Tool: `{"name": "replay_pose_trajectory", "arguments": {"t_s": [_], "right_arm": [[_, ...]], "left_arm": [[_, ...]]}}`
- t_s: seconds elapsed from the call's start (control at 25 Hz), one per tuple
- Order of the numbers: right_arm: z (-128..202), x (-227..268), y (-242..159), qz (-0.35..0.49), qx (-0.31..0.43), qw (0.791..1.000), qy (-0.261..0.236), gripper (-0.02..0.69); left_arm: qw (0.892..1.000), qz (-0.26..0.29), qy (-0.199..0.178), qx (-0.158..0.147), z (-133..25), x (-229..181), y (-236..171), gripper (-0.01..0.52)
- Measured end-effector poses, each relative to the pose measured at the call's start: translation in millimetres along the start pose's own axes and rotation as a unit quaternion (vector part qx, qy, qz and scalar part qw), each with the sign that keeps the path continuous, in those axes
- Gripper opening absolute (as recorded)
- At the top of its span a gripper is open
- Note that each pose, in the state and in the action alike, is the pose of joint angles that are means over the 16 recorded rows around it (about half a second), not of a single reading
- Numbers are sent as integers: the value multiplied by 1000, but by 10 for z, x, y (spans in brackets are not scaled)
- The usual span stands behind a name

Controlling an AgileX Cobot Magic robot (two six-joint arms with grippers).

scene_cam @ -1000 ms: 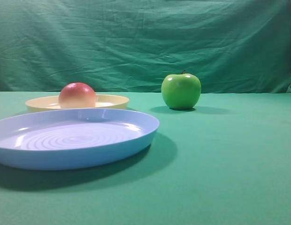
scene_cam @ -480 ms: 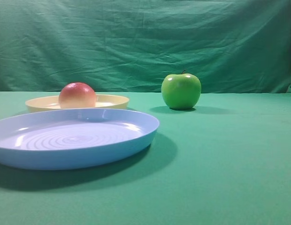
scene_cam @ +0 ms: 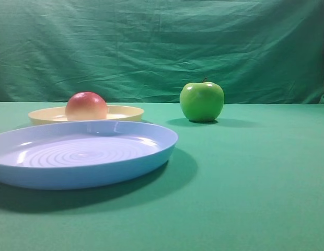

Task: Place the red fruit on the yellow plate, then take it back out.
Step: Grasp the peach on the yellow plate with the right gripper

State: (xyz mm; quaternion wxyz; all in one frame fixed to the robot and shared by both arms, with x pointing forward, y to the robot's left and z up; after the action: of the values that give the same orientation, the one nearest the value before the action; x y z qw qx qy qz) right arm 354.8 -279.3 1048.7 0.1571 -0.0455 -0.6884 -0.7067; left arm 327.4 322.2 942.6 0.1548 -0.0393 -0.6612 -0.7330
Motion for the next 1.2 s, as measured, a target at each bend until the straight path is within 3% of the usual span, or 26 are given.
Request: {"name": "replay_pose_trajectory", "arguments": {"t_s": [0.24, 0.48, 0.92, 1.2], "right_arm": [[221, -153, 486, 75, 39, 995, 55, 0], [455, -377, 718, 173, 66, 978, 95, 0], [844, -938, 836, 257, 78, 952, 145, 0], [1322, -1419, 848, 286, 114, 929, 204, 0]], "left_arm": [[1000, 0, 0, 0, 0, 0, 0, 0], [1000, 0, 0, 0, 0, 0, 0, 0], [1000, 0, 0, 0, 0, 0, 0, 0], [1000, 0, 0, 0, 0, 0, 0, 0]]}}
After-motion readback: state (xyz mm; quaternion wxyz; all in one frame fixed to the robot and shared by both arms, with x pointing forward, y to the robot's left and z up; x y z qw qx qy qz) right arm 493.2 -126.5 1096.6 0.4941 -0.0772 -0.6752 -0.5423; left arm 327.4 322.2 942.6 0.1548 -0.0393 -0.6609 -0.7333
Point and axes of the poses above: a point on each arm's last joint axis where the gripper is mounted, x pointing back along that axis away from the gripper, z along the wrist's bending axis when the last joint is at zero, y = z × x, the point moved 4 cm from there along -x, pointing out along that axis toward the gripper, and after that the axes turned 7 degrees about -x, right-handed, at the moved point
